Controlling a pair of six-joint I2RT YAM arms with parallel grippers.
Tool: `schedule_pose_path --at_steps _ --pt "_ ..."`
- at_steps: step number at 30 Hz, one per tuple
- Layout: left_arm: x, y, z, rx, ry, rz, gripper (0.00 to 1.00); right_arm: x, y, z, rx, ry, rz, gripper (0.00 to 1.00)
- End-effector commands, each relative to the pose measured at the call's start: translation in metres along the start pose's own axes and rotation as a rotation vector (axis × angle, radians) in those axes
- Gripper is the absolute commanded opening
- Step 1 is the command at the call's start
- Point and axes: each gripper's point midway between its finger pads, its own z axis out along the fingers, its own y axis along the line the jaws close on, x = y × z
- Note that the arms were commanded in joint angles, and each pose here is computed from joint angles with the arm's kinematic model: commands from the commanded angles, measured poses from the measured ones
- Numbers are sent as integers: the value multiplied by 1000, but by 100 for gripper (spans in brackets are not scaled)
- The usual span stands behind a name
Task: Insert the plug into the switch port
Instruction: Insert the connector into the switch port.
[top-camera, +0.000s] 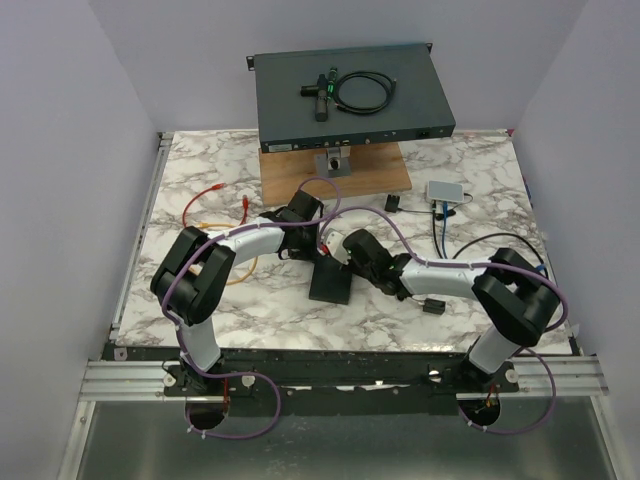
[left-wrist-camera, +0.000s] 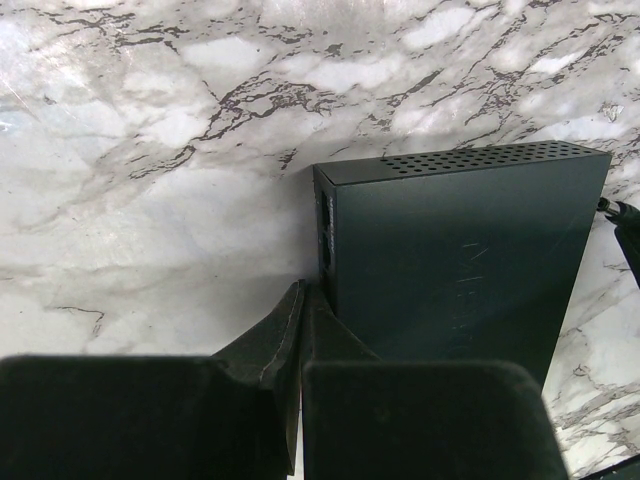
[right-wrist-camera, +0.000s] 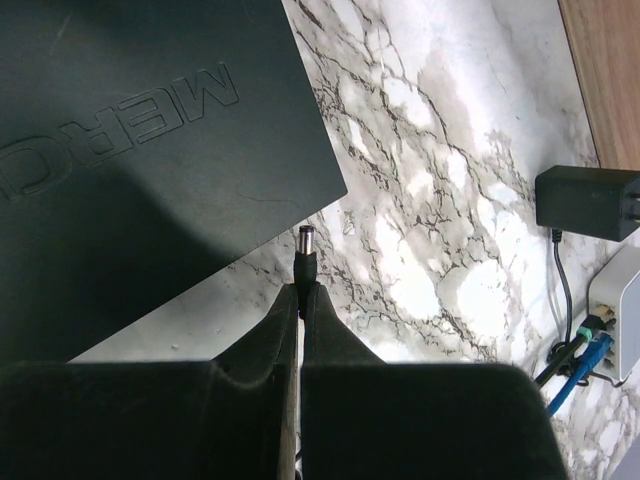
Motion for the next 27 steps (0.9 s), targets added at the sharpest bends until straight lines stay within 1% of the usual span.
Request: schedule_pose_path --at_steps 1,14,27 --pt "-2 -3 0 12 6 8 0 5 -9 4 57 32 5 1" --pt "-2 -3 -1 12 8 8 0 -5 5 6 -26 -12 24 1" --pt "-2 -3 1 11 12 9 0 -2 12 10 -53 -1 18 1"
